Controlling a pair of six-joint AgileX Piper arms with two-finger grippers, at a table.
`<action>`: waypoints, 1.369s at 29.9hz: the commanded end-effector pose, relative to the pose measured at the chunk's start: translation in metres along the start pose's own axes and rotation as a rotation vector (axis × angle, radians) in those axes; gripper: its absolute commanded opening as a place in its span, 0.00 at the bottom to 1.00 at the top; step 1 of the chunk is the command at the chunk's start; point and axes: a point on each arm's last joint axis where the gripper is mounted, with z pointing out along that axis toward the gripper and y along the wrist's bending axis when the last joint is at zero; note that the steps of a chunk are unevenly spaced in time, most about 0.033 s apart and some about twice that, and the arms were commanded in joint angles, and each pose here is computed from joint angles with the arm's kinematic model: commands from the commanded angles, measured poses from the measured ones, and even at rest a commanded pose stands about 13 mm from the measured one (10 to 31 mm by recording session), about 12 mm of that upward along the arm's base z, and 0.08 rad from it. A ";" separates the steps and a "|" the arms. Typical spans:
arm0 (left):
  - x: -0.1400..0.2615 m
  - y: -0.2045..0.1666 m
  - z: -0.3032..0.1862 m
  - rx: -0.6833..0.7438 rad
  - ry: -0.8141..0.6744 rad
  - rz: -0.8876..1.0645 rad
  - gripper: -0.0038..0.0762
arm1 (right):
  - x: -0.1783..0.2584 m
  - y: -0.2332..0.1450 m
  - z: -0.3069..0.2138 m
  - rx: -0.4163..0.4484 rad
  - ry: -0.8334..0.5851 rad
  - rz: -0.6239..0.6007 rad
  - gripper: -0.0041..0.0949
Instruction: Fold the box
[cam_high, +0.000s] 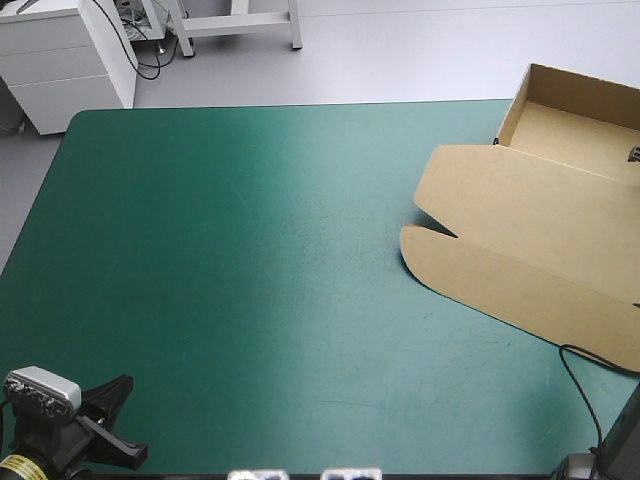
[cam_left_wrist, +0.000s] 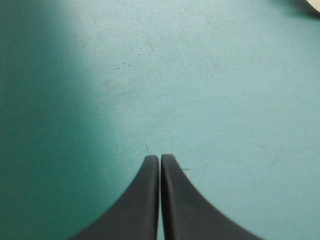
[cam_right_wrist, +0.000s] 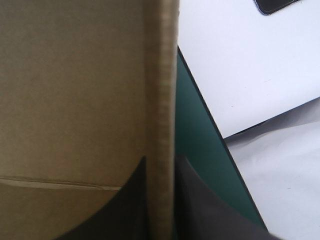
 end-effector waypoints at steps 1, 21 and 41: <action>-0.012 -0.001 -0.003 0.011 -0.075 0.007 0.04 | -0.006 0.002 -0.045 -0.001 -0.105 -0.011 0.31; -0.012 -0.001 -0.003 0.011 -0.073 0.007 0.04 | 0.004 0.022 -0.201 -0.045 -0.446 -0.020 0.83; -0.012 -0.001 -0.003 0.014 -0.071 -0.014 0.04 | 0.178 0.166 -0.261 -0.609 -0.308 -0.530 0.02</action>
